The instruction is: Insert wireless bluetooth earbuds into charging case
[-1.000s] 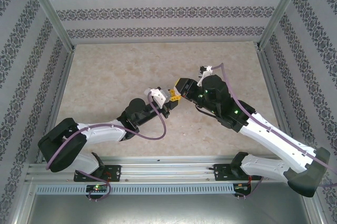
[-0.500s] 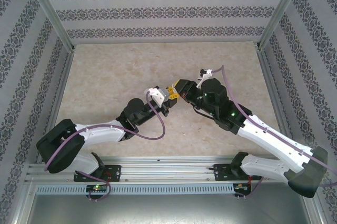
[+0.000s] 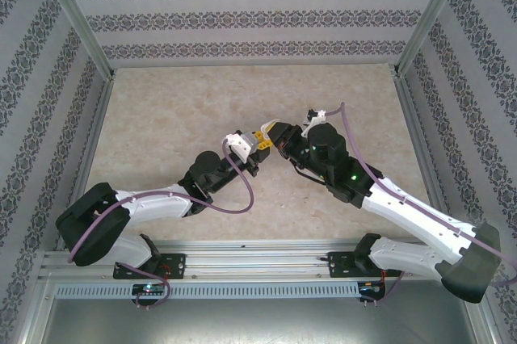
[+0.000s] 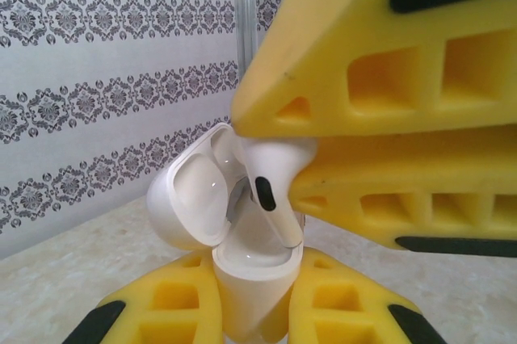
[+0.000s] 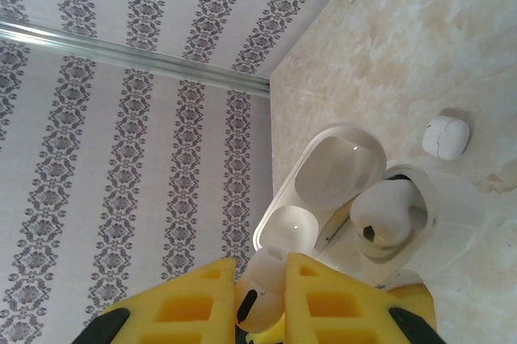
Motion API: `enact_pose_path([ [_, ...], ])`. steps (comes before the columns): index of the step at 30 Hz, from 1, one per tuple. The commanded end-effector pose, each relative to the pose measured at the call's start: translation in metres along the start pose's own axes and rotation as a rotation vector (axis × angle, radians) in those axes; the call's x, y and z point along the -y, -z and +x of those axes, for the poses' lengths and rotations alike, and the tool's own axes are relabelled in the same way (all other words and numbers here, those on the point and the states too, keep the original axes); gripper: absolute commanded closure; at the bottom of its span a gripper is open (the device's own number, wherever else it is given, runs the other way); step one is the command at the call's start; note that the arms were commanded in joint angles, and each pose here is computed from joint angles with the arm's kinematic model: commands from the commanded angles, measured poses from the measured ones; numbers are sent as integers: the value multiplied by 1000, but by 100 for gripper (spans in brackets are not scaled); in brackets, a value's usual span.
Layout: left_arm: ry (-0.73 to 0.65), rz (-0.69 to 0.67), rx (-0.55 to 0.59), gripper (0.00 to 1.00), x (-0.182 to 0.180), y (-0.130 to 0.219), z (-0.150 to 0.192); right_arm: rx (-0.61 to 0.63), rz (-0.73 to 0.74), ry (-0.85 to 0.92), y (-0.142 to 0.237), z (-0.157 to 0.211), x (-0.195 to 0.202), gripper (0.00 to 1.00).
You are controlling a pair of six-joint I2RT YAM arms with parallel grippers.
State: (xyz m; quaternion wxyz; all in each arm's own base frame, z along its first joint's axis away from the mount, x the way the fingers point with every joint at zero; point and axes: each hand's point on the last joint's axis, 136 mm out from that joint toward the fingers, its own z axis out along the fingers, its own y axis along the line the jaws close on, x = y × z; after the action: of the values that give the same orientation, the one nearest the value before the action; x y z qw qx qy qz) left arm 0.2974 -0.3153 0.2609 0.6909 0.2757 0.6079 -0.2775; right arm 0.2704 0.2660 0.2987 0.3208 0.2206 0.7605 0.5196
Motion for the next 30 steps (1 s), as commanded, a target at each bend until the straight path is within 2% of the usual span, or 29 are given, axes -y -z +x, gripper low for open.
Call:
enact_pose_path([
  [1, 13, -9, 104, 100, 2, 0, -32, 17, -8, -22, 0, 2, 0, 84],
  [19, 12, 14, 105, 100, 8, -2, -31, 25, 20, -2, -3, 1, 1, 83],
  [30, 5, 10, 107, 100, 8, -3, -31, 2, 147, 21, 0, 8, 35, 78],
])
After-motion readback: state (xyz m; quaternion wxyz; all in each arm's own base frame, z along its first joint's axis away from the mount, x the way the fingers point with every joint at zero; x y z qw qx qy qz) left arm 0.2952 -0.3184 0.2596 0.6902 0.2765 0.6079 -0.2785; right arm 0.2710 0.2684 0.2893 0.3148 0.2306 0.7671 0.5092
